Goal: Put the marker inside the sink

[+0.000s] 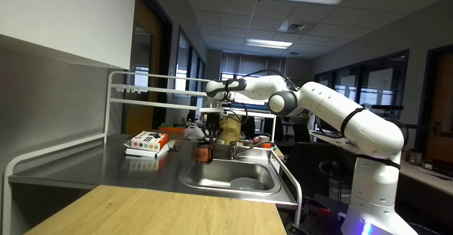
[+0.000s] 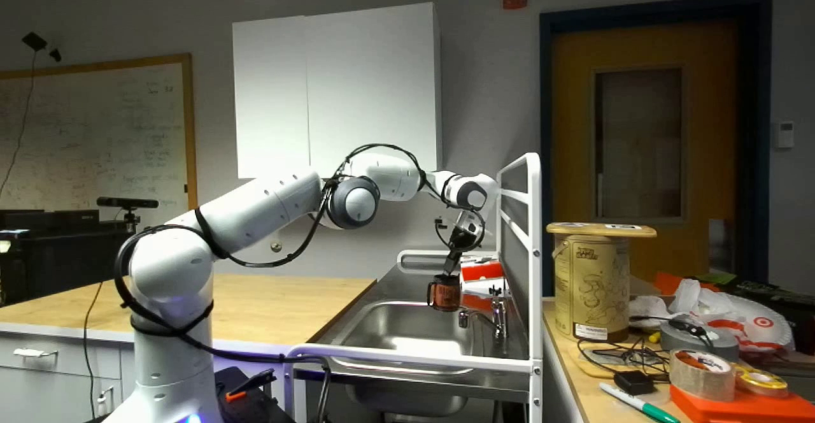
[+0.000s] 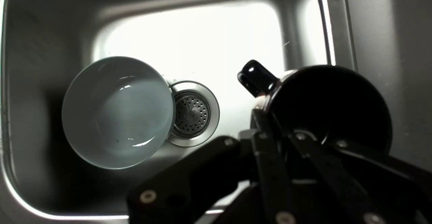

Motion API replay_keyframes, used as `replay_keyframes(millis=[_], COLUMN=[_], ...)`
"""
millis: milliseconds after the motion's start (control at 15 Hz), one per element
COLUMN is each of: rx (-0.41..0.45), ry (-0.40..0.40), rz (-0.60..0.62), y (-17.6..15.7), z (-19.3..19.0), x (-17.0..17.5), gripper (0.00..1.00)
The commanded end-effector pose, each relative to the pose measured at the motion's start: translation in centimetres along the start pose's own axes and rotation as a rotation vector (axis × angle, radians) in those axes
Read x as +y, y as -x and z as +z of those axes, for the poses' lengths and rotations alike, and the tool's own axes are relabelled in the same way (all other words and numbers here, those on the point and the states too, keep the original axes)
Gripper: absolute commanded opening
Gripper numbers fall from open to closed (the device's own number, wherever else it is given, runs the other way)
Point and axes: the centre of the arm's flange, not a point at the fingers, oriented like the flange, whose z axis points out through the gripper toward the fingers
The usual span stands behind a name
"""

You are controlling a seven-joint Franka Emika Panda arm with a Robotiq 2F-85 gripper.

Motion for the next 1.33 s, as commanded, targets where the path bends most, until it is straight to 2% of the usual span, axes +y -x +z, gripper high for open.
replay_keyframes(millis=[0, 467, 733, 933, 1267], rx=[0.026, 0.060, 0.116, 0.073, 0.057], ry=[-0.010, -0.053, -0.117, -0.189, -0.236], rz=[0.026, 0.097, 0.111, 0.072, -0.001], y=[3.1, 0.4, -0.1, 1.2, 4.7], z=[4.2, 10.6, 13.7, 15.0, 16.3], x=[5.5, 6.2, 7.1, 7.9, 9.7], gripper=[0.05, 0.05, 0.05, 0.05, 0.05])
